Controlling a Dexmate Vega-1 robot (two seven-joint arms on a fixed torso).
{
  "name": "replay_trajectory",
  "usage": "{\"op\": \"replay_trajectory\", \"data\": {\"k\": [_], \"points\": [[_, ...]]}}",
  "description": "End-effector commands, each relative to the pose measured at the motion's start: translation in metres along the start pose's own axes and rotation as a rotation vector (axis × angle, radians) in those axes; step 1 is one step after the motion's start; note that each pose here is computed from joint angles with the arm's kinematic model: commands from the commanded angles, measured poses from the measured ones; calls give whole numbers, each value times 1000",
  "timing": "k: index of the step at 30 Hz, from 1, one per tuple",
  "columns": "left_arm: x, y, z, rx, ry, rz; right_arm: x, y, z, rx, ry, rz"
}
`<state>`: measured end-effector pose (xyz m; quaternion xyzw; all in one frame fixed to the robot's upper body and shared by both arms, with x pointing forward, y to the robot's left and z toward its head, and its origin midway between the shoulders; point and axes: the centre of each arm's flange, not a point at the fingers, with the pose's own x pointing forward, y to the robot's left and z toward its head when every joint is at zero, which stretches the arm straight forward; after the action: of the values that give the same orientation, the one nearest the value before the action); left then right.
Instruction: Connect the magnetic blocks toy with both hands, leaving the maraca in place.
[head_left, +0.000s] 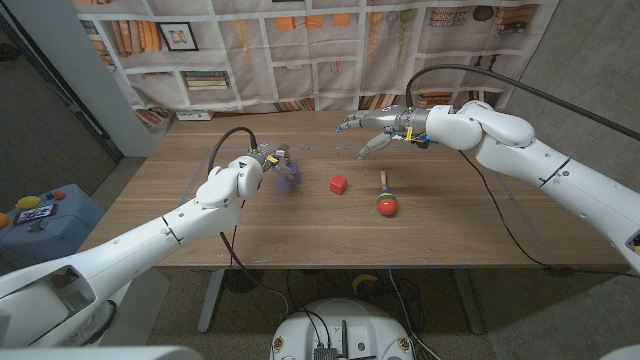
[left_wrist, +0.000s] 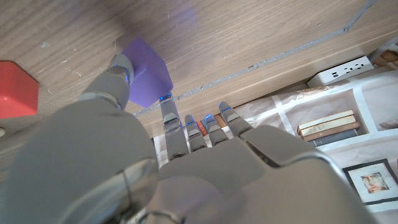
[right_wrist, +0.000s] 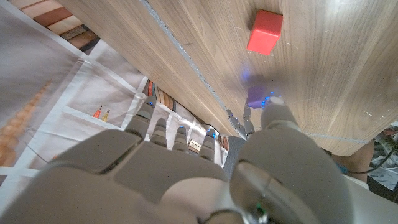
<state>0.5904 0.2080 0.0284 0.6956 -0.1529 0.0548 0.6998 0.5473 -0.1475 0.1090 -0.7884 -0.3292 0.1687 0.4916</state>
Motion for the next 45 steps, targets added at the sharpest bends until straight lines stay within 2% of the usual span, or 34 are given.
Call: {"op": "replay_trajectory", "data": {"k": [1, 8, 16, 28, 29, 30, 31, 45], "points": [[-6, -1, -4, 3, 14, 6, 13, -3, 9, -125, -48, 50], [-8, -2, -4, 5, 13, 7, 22, -2, 12, -185, -55, 83], [-11, 0, -4, 12, 12, 12, 35, 4, 10, -197, -67, 136], [-14, -1, -6, 9, 21, 18, 46, 13, 12, -228, -99, 198], [-14, -1, -6, 10, 19, 19, 48, 14, 12, -227, -81, 204], [-15, -1, -6, 10, 22, 19, 49, 16, 12, -300, -50, 213], [-15, -1, -6, 10, 22, 19, 50, 17, 13, -317, -46, 218], [-17, -3, -3, 10, 22, 20, 61, 28, 18, -316, -75, 241]]}}
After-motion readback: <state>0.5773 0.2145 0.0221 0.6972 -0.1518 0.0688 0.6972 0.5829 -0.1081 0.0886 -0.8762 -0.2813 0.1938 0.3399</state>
